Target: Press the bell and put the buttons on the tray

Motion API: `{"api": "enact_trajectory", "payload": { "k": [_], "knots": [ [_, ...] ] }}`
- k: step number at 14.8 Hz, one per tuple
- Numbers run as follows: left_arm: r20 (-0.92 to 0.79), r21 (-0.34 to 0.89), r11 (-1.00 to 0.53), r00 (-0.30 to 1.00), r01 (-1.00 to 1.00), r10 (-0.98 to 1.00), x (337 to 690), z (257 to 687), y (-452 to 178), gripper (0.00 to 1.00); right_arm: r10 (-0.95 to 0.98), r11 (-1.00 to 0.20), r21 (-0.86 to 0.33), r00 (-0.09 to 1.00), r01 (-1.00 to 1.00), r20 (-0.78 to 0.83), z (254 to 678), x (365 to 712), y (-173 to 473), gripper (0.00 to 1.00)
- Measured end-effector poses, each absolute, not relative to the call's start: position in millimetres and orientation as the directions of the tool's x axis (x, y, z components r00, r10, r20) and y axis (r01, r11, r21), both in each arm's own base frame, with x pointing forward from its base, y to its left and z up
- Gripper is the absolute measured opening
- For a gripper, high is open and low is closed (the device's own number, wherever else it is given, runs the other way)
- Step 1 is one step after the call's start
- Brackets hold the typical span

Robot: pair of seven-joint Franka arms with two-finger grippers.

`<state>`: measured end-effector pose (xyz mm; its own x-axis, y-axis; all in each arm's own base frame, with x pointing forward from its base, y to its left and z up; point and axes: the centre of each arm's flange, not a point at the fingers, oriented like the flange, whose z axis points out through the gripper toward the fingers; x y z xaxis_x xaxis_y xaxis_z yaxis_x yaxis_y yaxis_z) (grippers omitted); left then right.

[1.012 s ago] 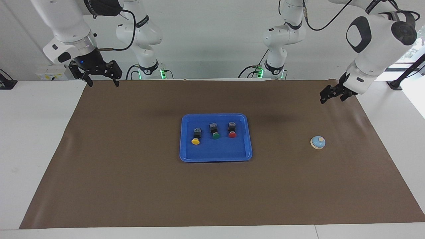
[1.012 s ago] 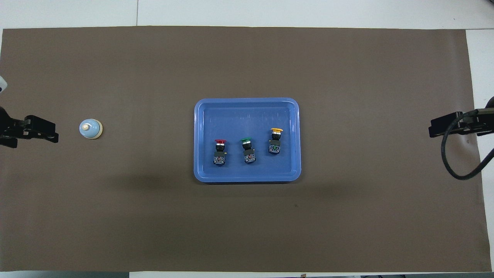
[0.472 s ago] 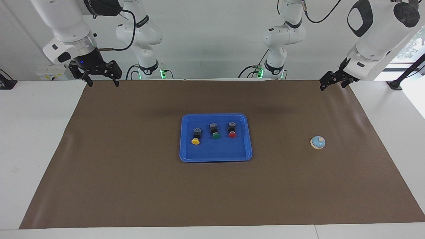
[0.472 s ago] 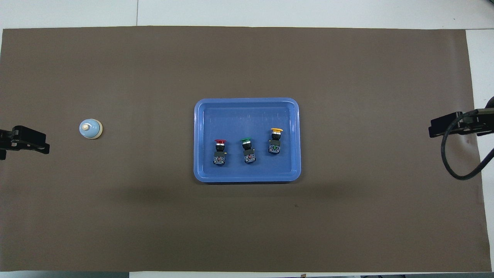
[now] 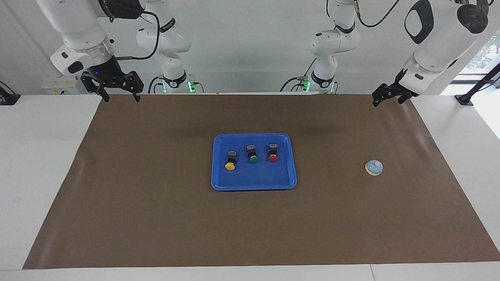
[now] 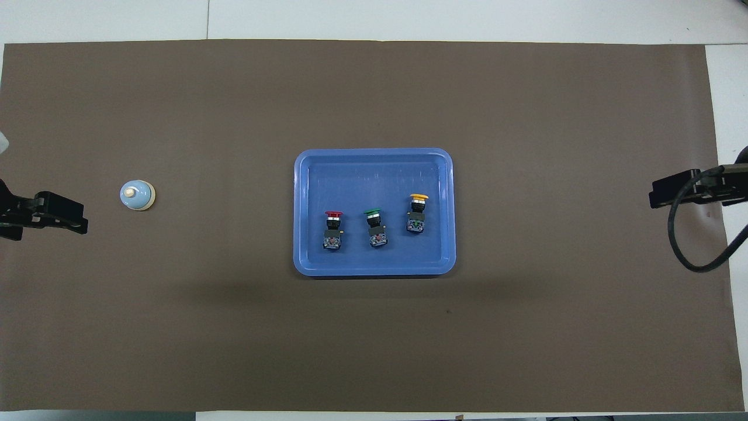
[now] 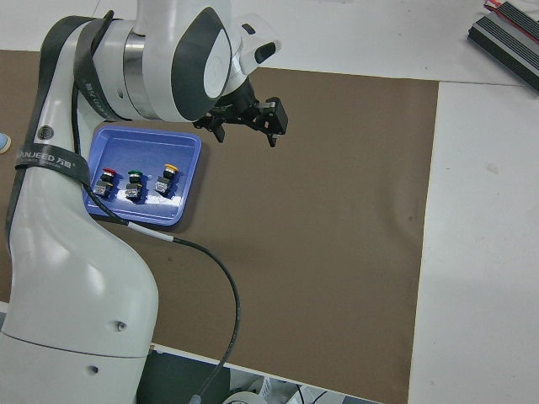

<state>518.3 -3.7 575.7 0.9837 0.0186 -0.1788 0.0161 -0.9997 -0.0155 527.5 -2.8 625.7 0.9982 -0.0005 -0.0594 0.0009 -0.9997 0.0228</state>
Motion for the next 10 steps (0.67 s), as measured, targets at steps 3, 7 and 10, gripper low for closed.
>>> {"api": "enact_trajectory", "payload": {
  "k": [3,7,10],
  "knots": [
    [-0.179,-0.01,-1.0,0.984,0.013,0.014,518.2,575.8,-4.1,1.0,0.0,-1.0,0.023,0.998,0.001,-0.059,625.6,527.5,-2.8,1.0],
    [-0.164,-0.009,-1.0,0.986,0.018,0.02,519.4,581.7,-1.1,1.0,0.0,-1.0,0.023,0.998,0.001,-0.059,625.6,527.5,-2.8,1.0],
    [-0.138,-0.008,-1.0,0.99,0.016,0.017,522.3,585.5,-1.1,1.0,0.0,-1.0,0.023,0.998,0.001,-0.059,625.6,527.5,-2.8,1.0]
  ]
}}
